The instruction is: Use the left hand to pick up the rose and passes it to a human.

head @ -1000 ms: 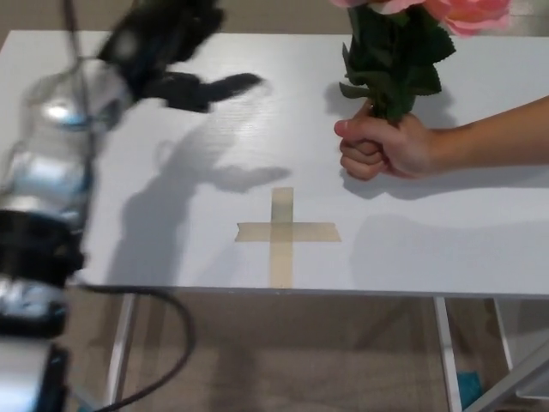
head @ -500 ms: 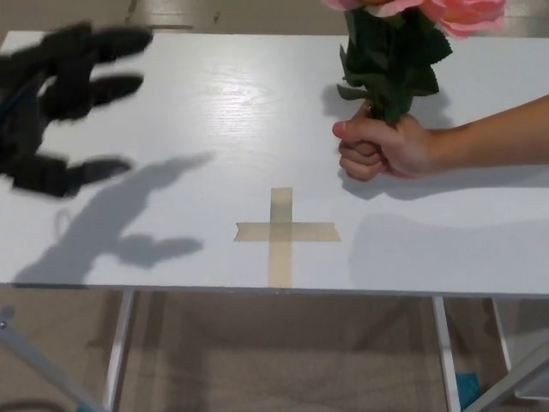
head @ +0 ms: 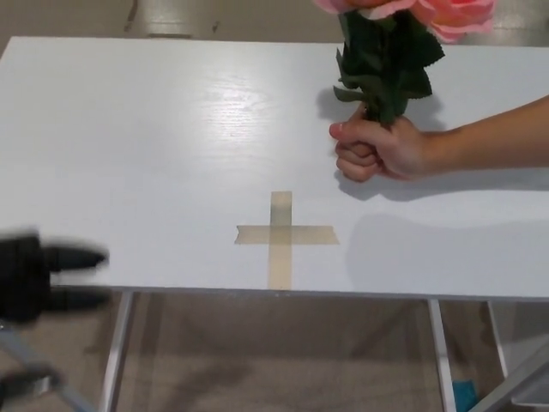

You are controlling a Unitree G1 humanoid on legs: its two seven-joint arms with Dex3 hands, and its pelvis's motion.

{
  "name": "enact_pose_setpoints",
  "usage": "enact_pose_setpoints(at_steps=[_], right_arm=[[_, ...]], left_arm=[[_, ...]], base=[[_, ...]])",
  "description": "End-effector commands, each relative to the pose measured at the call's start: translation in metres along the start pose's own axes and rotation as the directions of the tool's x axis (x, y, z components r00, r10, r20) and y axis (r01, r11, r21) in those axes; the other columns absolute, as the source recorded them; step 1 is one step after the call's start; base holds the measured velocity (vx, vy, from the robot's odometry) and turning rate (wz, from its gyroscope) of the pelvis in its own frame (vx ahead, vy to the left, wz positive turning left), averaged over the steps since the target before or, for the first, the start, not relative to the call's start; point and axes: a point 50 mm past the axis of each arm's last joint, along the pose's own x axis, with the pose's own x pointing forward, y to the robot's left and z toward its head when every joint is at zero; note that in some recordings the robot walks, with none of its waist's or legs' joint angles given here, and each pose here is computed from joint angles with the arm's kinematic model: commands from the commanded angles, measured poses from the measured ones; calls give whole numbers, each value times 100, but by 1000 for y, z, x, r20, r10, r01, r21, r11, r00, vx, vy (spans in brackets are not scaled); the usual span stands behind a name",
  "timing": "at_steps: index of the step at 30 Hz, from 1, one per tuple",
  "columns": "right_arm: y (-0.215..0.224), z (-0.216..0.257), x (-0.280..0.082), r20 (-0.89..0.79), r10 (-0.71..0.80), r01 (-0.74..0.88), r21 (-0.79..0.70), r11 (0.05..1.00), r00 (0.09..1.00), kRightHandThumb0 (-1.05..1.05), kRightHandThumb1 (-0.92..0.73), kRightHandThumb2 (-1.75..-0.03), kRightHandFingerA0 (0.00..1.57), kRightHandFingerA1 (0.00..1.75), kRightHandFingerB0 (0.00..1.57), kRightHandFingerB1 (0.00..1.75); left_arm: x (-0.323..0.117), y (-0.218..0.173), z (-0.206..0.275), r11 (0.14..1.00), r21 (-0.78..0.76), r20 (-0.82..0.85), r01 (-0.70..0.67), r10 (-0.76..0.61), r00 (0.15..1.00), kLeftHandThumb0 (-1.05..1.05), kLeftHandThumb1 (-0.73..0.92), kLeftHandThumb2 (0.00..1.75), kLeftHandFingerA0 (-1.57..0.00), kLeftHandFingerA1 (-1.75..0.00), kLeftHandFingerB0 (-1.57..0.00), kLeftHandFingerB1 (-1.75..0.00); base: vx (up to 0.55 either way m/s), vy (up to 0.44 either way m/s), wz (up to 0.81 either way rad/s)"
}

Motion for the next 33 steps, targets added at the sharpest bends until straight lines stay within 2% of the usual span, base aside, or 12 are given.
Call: enact_pose_setpoints(at_steps=[1, 3, 5, 9, 10, 11, 18, 19, 20, 27, 28, 33], right_arm=[[1, -34, -7, -86, 12, -15, -42, 999, 996, -55, -81, -64, 62, 57, 48, 37], [2, -37, -7, -95, 12, -16, -40, 999, 995, -55, -81, -64, 62, 57, 48, 37], [2, -38, -7, -96, 11, -15, -41, 999, 995, -55, -81, -64, 62, 57, 47, 37], [3, -42, -8, -101, 11, -16, -45, 999, 995, -55, -81, -65, 62, 57, 48, 37], [3, -42, -9, -103, 10, -15, -46, 999, 995, -54, -81, -65, 62, 57, 49, 38], [3, -44, -9, -108, 8, -13, -41, 999, 994, -54, -81, -64, 63, 58, 49, 37], [3, -45, -9, -109, 8, -13, -42, 999, 994, -55, -80, -65, 63, 58, 47, 37], [5, -46, -10, -109, 14, -19, -47, 999, 994, -55, -80, -65, 63, 58, 47, 37], [6, -47, -10, -110, 18, -23, -47, 999, 994, -55, -80, -64, 63, 58, 48, 37], [6, -45, -9, -108, 16, -18, -22, 1000, 994, -55, -80, -65, 64, 58, 47, 37], [6, -45, -9, -107, 15, -17, -20, 1000, 994, -55, -80, -65, 64, 58, 47, 37], [7, -43, -9, -101, 17, -20, -29, 999, 995, -55, -80, -65, 64, 58, 48, 37]], left_arm=[[-43, -27, -59, 973, -229, -89, -12, -9, 996, -53, 39, 54, -69, -44, -62, -40], [-42, -27, -89, 972, -208, -202, -111, 69, 977, -49, 33, 76, -69, -60, -45, -47], [-41, -26, -109, 968, -167, -292, -186, 132, 947, -55, 41, 55, -69, -44, -56, -39], [-36, -25, -156, 946, -28, -512, -324, 265, 817, -57, 47, 55, -54, -39, -49, -36], [-32, -24, -173, 932, 15, -593, -361, 299, 748, -70, 44, 77, -45, -47, -36, -40], [-30, -24, -184, 919, 26, -645, -392, 315, 696, -59, 49, 56, -42, -35, -43, -34], [-20, -18, -213, 860, 76, -793, -505, 359, 491, -61, 54, 57, -33, -34, -38, -33], [-21, -18, -218, 812, 73, -811, -579, 386, 439, -59, 42, 83, -21, -44, -36, -49], [-23, -19, -221, 787, 71, -821, -613, 395, 412, -60, 43, 83, -20, -44, -37, -50], [-43, -32, -234, 836, 121, -867, -535, 352, 353, -67, 49, 87, -25, -45, -33, -48], [-44, -31, -233, 848, 127, -869, -515, 345, 355, -68, 62, 60, -35, -33, -37, -32], [-45, -26, -231, 868, 135, -861, -478, 342, 377, -69, 63, 60, -34, -33, -33, -31]], base=[[0, 0, 0], [0, 0, 0], [0, 0, 4], [0, 0, 0], [0, 0, 0], [0, 0, 0], [0, 0, 0], [0, 0, 0], [0, 0, 0], [0, 0, 0], [0, 0, 0], [0, 0, 0]])
